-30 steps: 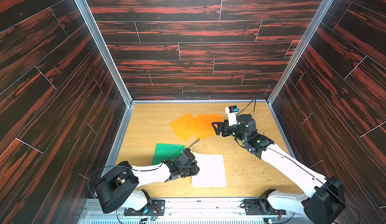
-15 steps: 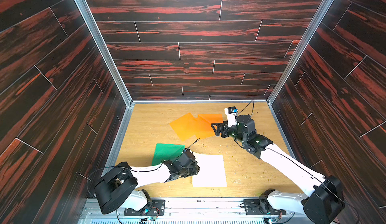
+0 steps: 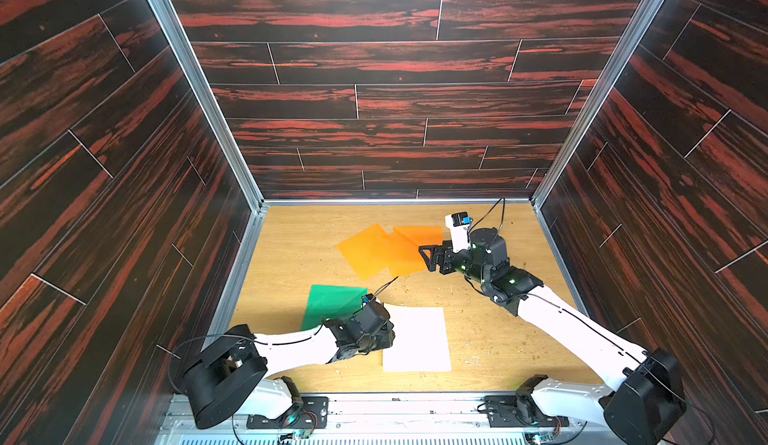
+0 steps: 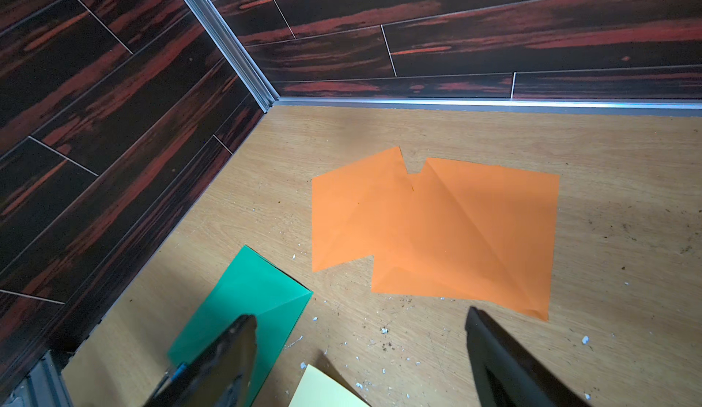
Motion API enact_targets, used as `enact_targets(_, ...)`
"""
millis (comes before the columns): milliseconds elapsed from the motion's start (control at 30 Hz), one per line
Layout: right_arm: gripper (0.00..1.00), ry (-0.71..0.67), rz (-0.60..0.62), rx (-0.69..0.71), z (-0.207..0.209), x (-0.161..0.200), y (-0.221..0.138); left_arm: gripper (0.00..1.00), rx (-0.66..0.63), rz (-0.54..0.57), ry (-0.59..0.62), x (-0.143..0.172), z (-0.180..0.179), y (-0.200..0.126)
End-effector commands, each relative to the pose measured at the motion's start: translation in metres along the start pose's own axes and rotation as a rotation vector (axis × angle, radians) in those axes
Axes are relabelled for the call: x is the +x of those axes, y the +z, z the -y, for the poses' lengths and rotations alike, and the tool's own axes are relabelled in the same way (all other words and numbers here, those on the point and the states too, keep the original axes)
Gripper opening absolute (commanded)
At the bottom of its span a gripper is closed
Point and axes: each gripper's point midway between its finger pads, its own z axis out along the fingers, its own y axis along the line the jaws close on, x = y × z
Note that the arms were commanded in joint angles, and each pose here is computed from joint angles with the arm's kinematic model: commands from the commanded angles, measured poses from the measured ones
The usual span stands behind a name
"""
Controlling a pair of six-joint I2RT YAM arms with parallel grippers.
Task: Sort the scattered colored papers by color
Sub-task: Place the colored paper, then pick up the colored paper from the center of the board.
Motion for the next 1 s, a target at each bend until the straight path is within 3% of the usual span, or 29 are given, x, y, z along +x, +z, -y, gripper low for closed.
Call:
enact_targets(0,0.90,0.000,-0.003,-0.023,-0.006,0.002,0.003,0.35,-0.115,0.067,-0.005,-0.011,-0.024,-0.018)
enact_targets(167,0.91,-0.003,-0.006,-0.027,-0.007,0.003,0.007,0.35,-0.181,0.171,0.004,-0.030,-0.036,-0.045)
enact_targets(333,0.91,-0.003,-0.018,-0.013,-0.004,0.004,0.017,0.36,-0.162,0.413,0.016,-0.085,-0.021,-0.091)
enact_targets(500,0.89,-0.034,-0.042,0.068,0.008,-0.002,0.036,0.52,-0.109,0.559,0.021,-0.143,-0.002,-0.124)
enact_targets(700,0.68,-0.057,-0.097,0.170,0.029,-0.010,0.086,0.53,-0.066,0.561,-0.030,-0.210,0.004,-0.122)
enact_targets(867,0.77,-0.010,-0.197,0.273,0.068,0.009,0.140,0.53,0.063,0.473,-0.038,-0.262,0.020,-0.082)
enact_targets(967,0.77,0.056,-0.237,0.238,0.087,0.024,0.163,0.53,0.173,0.373,0.025,-0.285,0.049,-0.047)
